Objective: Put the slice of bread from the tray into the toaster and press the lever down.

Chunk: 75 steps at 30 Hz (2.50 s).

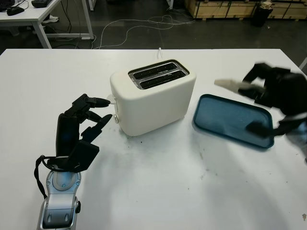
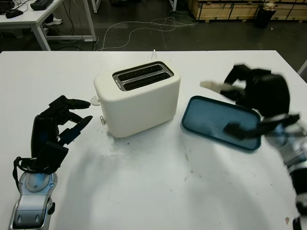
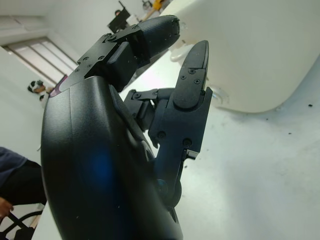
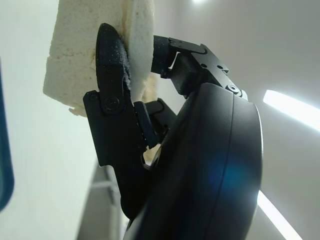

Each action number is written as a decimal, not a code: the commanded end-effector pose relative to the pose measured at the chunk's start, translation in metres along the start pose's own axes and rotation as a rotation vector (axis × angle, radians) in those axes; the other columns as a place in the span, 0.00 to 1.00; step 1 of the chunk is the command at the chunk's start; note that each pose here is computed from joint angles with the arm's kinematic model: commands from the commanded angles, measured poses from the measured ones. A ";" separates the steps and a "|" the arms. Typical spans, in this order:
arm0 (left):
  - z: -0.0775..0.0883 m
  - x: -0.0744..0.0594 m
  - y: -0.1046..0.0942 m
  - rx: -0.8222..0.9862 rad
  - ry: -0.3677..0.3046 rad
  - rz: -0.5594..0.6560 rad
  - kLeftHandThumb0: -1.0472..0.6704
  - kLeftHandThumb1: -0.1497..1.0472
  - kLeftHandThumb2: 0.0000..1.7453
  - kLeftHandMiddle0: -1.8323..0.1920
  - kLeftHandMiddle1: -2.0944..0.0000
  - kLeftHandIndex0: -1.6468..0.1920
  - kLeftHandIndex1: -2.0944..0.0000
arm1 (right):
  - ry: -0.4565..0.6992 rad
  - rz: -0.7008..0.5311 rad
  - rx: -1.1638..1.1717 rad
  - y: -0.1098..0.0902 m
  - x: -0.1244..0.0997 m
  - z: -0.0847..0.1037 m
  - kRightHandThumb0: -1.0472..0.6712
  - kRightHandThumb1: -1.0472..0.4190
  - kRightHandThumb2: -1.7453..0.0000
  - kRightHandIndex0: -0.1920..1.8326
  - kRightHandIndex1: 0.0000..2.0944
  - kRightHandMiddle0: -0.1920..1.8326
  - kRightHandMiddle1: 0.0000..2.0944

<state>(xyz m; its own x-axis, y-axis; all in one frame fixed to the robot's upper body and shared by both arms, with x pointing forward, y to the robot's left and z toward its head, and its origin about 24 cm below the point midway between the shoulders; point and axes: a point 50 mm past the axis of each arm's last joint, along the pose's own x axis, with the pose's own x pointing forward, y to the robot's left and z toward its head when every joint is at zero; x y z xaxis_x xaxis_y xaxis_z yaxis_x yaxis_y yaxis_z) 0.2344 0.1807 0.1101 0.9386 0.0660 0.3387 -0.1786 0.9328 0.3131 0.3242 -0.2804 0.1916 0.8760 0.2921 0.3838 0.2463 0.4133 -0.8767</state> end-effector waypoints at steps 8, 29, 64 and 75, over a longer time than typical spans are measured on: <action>0.000 0.001 -0.002 -0.016 0.002 -0.004 0.49 0.89 0.07 0.62 0.28 0.57 0.54 | -0.147 0.105 0.294 -0.054 0.068 0.023 0.33 0.09 0.90 0.57 0.83 0.48 0.83; 0.001 -0.001 -0.003 -0.017 0.023 0.010 0.50 0.89 0.08 0.63 0.27 0.58 0.54 | -0.167 0.450 0.319 -0.008 0.159 0.120 0.34 0.09 0.91 0.64 0.83 0.56 0.83; -0.001 -0.003 -0.004 -0.008 0.037 0.011 0.48 0.89 0.08 0.62 0.27 0.58 0.54 | -0.139 0.581 0.285 0.019 0.153 0.117 0.29 0.09 0.91 0.67 0.83 0.58 0.83; 0.000 -0.002 -0.005 -0.017 0.035 0.013 0.48 0.89 0.08 0.62 0.27 0.58 0.54 | -0.106 0.615 0.307 0.020 0.147 0.104 0.30 0.09 0.90 0.66 0.83 0.57 0.83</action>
<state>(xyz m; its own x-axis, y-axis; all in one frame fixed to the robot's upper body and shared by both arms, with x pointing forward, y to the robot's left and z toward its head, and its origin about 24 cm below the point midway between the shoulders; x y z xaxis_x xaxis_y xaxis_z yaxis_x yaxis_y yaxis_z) 0.2338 0.1775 0.1067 0.9480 0.0827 0.3074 -0.1792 0.9367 0.3006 0.4148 -0.1334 0.2645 0.7688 0.6289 -0.1158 -0.4148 0.3527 -0.8388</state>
